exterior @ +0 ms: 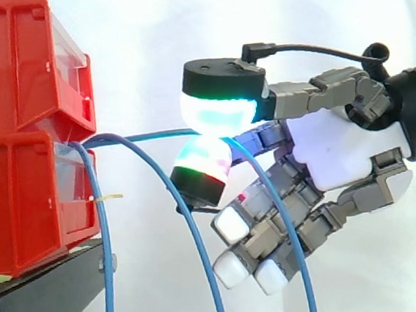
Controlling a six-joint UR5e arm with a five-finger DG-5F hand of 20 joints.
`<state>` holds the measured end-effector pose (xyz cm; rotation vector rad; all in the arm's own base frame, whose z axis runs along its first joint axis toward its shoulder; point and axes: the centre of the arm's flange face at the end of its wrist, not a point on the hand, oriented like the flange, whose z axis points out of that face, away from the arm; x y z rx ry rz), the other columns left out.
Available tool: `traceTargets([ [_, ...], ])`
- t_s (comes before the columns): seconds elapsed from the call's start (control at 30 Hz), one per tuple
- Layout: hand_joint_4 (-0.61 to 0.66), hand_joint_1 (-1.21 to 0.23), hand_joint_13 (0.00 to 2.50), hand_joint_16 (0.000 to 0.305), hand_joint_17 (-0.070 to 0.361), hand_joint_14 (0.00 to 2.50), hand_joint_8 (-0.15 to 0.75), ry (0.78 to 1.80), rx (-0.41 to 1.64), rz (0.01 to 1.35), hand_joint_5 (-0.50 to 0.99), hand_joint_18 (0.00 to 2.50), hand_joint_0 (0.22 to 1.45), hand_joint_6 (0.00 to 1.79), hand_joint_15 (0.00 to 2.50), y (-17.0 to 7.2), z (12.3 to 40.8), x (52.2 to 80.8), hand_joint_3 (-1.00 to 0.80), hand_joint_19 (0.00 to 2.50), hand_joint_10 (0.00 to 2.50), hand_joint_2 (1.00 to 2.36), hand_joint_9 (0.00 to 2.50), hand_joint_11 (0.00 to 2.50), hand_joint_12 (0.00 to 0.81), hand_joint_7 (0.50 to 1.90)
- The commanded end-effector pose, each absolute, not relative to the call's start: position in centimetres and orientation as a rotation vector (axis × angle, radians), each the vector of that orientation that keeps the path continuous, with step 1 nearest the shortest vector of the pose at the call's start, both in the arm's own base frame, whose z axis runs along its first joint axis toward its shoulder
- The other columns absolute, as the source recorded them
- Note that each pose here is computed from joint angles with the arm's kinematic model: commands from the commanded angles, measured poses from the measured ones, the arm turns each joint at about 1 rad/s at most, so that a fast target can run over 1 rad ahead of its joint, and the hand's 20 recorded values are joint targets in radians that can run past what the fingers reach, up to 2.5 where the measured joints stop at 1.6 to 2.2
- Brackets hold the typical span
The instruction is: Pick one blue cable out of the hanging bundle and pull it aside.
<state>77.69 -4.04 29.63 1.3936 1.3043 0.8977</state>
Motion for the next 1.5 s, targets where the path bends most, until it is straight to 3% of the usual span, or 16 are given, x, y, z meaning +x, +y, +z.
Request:
traceTargets([
  [0.0,-0.08,-0.78,0.70,0.065,0.146,0.01,0.300,1.365,1.413,0.875,-0.04,0.74,0.57,0.89,0.33,-3.9,30.0,76.8,-0.07,0.33,0.01,1.01,0.96,0.31,0.415,1.23],
  [0.13,-0.09,-0.78,0.63,0.065,0.147,0.01,0.299,1.460,1.454,0.821,-0.04,0.68,0.57,0.88,0.31,-3.9,31.3,74.5,-0.06,0.30,0.01,1.00,0.88,0.24,0.422,1.22],
  [0.27,-0.10,-0.78,0.58,0.067,0.151,0.01,0.301,1.488,1.466,0.797,-0.04,0.61,0.57,0.88,0.28,-4.1,31.7,72.0,-0.07,0.27,0.00,1.00,0.80,0.18,0.431,1.21],
  [0.37,-0.11,-0.78,0.54,0.069,0.154,0.01,0.305,1.465,1.459,0.803,-0.04,0.57,0.57,0.88,0.26,-4.3,31.9,70.4,-0.07,0.25,0.00,1.00,0.77,0.17,0.431,1.20],
  [0.47,-0.10,-0.78,0.53,0.069,0.155,0.01,0.306,1.377,1.445,0.833,-0.04,0.56,0.57,0.88,0.26,-4.2,31.4,69.2,-0.07,0.25,0.00,1.00,0.76,0.16,0.430,1.20],
  [0.57,-0.10,-0.78,0.53,0.069,0.155,0.01,0.309,1.328,1.453,0.840,-0.04,0.56,0.57,0.88,0.26,-4.1,30.4,69.1,-0.07,0.25,0.00,1.00,0.76,0.16,0.431,1.21],
  [1.0,-0.11,-0.81,0.64,0.073,0.164,0.01,0.328,1.292,1.407,0.879,-0.03,0.65,0.57,0.87,0.31,-3.7,30.8,69.9,0.01,0.27,0.00,1.00,0.87,0.19,0.441,1.23],
  [1.27,-0.12,-0.79,0.73,0.074,0.167,0.01,0.338,1.294,1.407,0.878,-0.02,0.71,0.53,0.86,0.36,-3.7,30.7,69.9,0.00,0.29,0.00,1.15,0.96,0.23,0.439,1.23],
  [1.47,-0.12,-0.79,0.76,0.074,0.167,0.01,0.345,1.294,1.407,0.878,-0.01,0.72,0.53,0.86,0.38,-3.7,30.7,69.9,0.00,0.28,0.01,1.18,0.99,0.24,0.440,1.23],
])
